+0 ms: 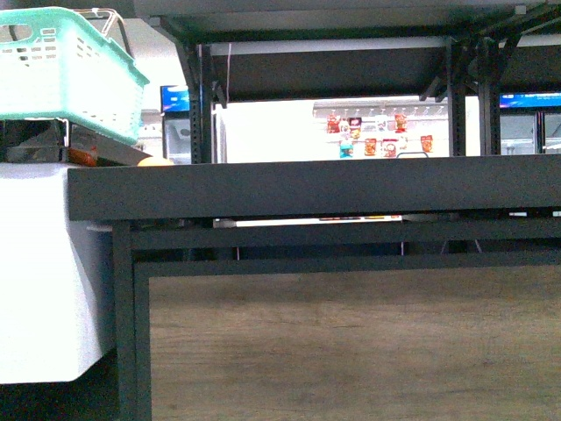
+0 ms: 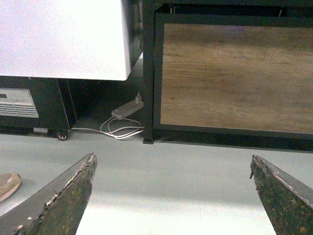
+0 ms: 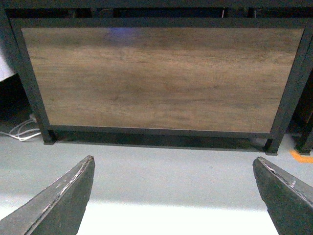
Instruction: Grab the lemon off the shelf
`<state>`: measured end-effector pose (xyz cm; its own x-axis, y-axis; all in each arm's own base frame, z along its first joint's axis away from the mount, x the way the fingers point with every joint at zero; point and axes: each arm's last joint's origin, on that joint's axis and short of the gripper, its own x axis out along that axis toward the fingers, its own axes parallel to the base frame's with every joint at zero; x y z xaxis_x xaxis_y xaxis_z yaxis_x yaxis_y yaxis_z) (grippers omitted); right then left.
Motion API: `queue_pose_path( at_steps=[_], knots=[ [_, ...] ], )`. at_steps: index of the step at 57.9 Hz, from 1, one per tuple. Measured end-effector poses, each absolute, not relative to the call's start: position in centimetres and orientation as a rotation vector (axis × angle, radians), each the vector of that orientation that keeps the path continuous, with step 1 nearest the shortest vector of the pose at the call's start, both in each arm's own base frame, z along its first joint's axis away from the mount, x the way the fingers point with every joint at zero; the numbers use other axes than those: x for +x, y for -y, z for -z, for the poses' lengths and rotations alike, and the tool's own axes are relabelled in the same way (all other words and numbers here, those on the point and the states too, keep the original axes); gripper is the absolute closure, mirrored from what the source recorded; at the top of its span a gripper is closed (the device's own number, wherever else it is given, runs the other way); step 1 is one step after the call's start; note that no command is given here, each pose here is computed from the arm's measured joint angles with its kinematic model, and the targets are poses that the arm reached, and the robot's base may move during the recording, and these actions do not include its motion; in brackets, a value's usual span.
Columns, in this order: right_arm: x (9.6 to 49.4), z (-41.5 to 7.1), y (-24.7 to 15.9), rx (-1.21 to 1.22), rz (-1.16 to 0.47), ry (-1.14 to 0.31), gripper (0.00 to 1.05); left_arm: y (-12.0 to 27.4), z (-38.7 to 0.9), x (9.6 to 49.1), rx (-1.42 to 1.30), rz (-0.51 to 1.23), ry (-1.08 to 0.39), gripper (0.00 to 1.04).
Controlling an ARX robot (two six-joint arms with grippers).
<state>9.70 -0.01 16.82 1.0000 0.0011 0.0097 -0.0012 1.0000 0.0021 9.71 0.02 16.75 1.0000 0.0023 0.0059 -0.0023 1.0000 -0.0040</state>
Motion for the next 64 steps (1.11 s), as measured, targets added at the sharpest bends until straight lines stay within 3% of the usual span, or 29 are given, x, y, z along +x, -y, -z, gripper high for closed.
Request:
queue_pose_path(
  at_steps=[64],
  knots=[
    [9.7, -16.82, 0.01, 0.002, -0.001, 0.01, 0.07, -0.02, -16.75, 9.71, -0.004, -0.003, 0.006, 0.08]
  ],
)
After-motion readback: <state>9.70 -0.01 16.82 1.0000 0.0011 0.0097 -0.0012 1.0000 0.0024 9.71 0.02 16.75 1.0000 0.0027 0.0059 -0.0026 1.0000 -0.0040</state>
